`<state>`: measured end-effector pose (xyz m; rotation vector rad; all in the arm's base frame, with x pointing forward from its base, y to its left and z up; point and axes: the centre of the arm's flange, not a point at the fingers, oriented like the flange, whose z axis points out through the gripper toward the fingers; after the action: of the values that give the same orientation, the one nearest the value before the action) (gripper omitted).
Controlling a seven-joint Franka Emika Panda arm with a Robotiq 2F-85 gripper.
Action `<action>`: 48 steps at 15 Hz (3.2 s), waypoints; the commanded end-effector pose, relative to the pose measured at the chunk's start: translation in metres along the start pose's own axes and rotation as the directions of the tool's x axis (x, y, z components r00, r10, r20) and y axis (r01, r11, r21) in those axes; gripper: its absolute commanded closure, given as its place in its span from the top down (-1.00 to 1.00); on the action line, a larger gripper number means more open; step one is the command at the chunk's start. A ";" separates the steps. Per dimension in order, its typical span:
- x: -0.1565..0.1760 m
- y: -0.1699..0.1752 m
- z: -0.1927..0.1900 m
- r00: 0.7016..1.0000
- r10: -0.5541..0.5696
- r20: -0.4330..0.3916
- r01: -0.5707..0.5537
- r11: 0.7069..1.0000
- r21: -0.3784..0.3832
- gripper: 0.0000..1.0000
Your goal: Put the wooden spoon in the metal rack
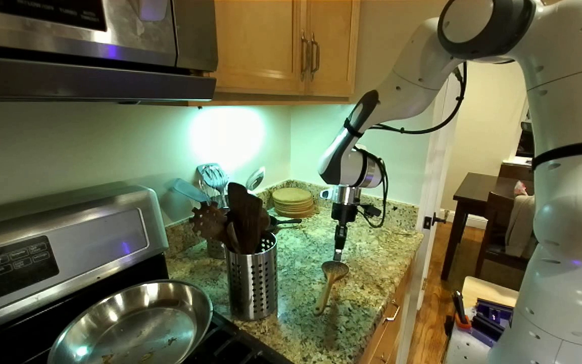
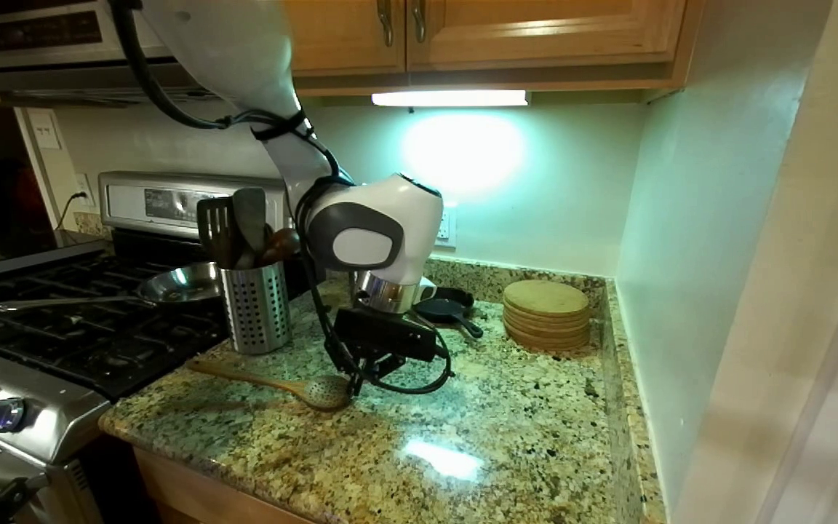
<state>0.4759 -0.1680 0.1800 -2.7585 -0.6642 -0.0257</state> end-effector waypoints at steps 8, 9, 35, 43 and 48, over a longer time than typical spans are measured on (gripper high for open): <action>-0.001 0.002 -0.013 0.999 0.028 0.017 -0.028 1.000 0.012 -0.22; 0.000 0.003 -0.010 0.999 0.025 0.024 -0.026 0.999 0.032 -0.08; 0.013 0.000 0.024 0.996 -0.038 0.078 0.017 0.969 0.246 0.24; 0.008 0.009 0.027 0.997 -0.010 0.072 -0.009 0.964 0.264 -0.80; 0.005 0.013 0.026 0.998 0.004 0.069 -0.023 0.959 0.281 -0.81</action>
<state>0.4852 -0.1609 0.1535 -2.5287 -0.6293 0.1664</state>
